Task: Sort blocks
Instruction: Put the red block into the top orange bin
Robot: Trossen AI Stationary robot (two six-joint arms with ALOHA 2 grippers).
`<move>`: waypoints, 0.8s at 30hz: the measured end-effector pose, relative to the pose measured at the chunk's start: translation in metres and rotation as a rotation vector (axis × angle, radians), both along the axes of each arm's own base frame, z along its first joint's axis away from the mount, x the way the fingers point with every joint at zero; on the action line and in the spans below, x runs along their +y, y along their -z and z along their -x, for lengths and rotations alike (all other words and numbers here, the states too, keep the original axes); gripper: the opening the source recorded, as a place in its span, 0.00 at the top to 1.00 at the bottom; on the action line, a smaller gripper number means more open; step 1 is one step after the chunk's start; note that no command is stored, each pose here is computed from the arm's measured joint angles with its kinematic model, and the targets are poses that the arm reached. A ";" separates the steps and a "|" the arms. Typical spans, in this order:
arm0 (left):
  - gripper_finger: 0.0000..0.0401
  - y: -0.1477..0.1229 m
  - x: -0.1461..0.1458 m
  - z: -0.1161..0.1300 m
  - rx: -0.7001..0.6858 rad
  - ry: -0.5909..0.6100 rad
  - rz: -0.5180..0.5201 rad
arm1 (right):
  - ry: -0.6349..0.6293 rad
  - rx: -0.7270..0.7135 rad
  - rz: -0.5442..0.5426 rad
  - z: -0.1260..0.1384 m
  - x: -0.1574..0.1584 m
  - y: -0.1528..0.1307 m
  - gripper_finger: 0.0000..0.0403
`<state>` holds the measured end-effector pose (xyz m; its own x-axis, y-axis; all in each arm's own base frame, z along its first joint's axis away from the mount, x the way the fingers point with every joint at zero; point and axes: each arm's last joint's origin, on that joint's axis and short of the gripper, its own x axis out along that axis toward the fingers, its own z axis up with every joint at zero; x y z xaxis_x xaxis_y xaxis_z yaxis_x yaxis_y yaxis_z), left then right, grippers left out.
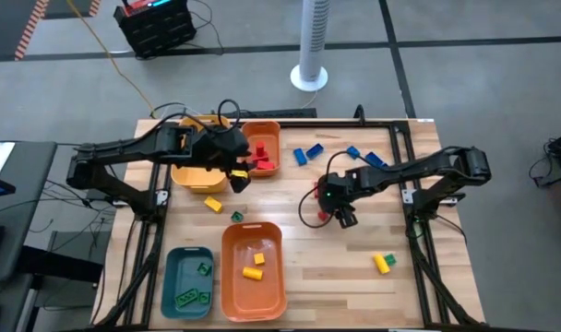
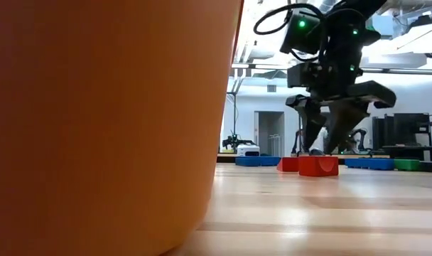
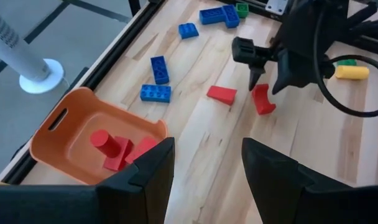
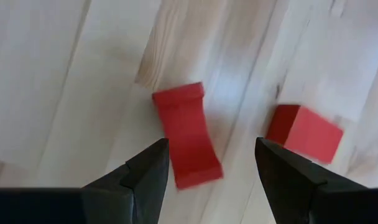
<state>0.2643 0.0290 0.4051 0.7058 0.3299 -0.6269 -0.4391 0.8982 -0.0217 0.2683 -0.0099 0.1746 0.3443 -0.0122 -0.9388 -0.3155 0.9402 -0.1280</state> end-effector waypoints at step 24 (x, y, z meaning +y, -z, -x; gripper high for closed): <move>0.54 0.000 0.000 0.000 0.000 -0.001 0.002 | -0.039 -0.007 -0.039 0.017 0.001 0.033 0.53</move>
<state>0.2644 0.0291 0.4050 0.7056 0.3295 -0.6273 -0.4402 0.8976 -0.0236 0.2514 -0.0090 0.1421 0.3508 0.0380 -0.9357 -0.3517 0.9314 -0.0940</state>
